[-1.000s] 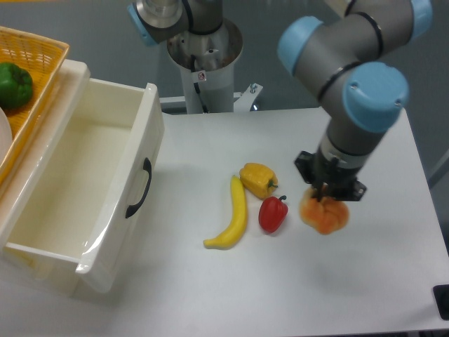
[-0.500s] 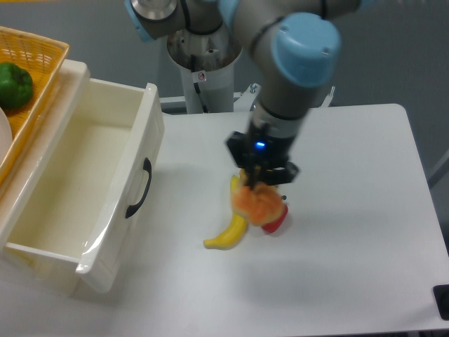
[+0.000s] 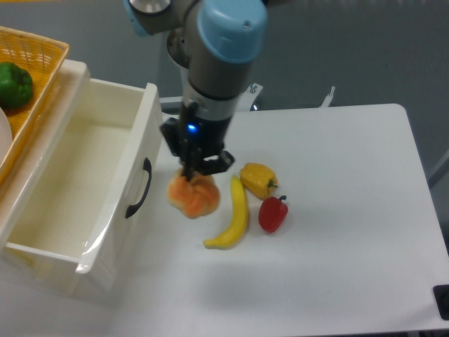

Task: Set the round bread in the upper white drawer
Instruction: 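Lower the bread roll into the open white drawer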

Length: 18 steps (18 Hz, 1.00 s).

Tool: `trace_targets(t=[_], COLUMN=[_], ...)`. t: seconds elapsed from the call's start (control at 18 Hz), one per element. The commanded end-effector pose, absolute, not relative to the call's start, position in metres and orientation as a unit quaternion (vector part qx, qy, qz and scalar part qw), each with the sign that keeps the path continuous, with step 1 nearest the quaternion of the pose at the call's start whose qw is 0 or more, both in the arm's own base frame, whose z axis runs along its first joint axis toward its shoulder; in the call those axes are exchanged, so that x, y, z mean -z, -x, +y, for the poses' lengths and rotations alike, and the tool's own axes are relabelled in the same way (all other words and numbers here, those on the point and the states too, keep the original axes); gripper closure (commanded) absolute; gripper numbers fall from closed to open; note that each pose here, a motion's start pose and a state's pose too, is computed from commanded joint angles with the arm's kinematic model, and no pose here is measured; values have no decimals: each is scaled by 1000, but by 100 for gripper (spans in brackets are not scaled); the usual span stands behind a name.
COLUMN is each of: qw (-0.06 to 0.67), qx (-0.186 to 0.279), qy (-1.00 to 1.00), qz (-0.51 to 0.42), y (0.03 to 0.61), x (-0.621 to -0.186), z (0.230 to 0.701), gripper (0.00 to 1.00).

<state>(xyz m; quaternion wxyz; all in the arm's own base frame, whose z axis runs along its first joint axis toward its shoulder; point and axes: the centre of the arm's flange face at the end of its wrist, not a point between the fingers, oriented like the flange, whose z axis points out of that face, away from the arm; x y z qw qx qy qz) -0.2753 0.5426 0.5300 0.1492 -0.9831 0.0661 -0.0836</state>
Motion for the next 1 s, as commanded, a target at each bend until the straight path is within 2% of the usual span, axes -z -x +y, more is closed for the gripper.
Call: trace_targets(t=[0.56, 1.0], qw=[150, 131], qx=[102, 120], qy=[974, 972], qz=[135, 156], y=[187, 156], x=[-533, -512], z=[570, 576], gripper=[100, 100])
